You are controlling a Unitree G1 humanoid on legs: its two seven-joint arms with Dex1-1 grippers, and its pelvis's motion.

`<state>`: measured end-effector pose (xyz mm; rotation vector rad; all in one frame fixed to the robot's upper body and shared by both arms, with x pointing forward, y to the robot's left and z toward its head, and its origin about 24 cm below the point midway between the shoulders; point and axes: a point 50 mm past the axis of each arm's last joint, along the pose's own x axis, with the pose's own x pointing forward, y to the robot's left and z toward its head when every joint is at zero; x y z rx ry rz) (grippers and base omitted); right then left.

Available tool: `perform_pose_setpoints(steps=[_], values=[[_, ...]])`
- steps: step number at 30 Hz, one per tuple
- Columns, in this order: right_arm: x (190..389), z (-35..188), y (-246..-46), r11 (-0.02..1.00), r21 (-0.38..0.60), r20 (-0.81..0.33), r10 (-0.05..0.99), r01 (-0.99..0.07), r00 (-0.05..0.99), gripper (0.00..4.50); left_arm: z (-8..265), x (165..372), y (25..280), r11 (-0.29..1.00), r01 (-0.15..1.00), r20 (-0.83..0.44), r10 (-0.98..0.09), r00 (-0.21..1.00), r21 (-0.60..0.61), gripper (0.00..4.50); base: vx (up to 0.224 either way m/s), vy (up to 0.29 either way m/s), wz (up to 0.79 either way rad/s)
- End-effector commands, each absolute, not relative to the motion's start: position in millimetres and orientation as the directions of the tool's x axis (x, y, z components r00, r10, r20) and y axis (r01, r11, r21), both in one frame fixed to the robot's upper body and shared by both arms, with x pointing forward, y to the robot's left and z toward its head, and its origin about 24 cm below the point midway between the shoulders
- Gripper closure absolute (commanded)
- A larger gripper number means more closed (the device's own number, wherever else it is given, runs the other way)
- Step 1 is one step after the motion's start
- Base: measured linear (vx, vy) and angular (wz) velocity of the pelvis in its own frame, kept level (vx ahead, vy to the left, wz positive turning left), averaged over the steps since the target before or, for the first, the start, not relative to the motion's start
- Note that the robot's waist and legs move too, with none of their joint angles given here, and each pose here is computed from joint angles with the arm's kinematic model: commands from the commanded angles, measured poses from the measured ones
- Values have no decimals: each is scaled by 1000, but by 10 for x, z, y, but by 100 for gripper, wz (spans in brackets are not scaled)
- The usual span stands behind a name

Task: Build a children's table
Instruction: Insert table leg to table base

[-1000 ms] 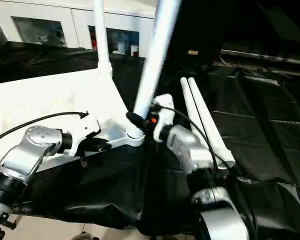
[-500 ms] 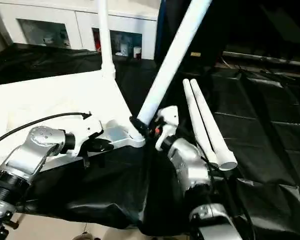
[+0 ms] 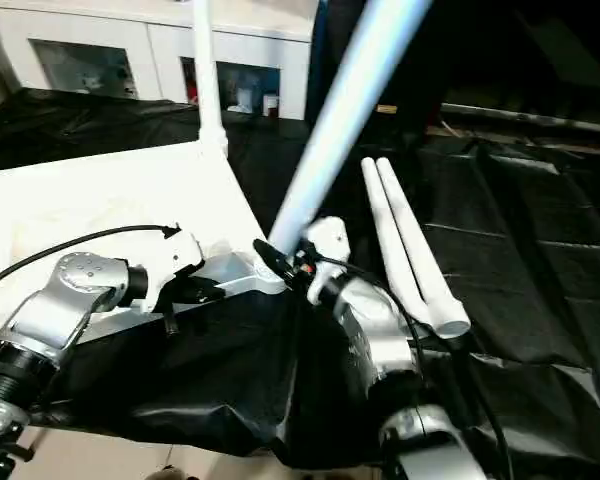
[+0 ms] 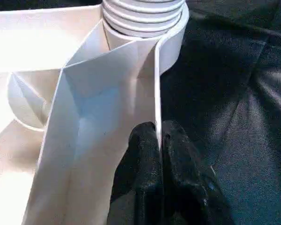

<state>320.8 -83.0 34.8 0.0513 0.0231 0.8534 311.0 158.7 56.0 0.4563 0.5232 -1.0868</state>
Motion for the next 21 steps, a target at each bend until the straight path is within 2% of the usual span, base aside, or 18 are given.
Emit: perform_pose_setpoints(steps=[1, 7, 12, 17, 21], values=[[3091, 36, -788, 601, 119, -196, 794, -790, 575, 259, 658, 3095, 1429, 324, 941, -524, -786, 327, 102, 450, 0, 0, 0], [3216, 163, -768, 546, 141, -222, 830, -826, 511, 259, 674, 3046, 1411, 252, 963, -525, -810, 262, 91, 450, 0, 0, 0], [3303, 261, -806, 478, 233, -235, 872, -847, 428, 259, 684, 2984, 1375, 165, 984, -528, -831, 176, 67, 450, 0, 0, 0], [3296, 250, -841, 457, 250, -245, 883, -854, 401, 259, 690, 2968, 1371, 138, 988, -527, -836, 150, 62, 450, 0, 0, 0], [3205, 170, -945, 394, 274, -255, 909, -877, 329, 259, 702, 2923, 1369, 81, 996, -527, -845, 95, 49, 450, 0, 0, 0]])
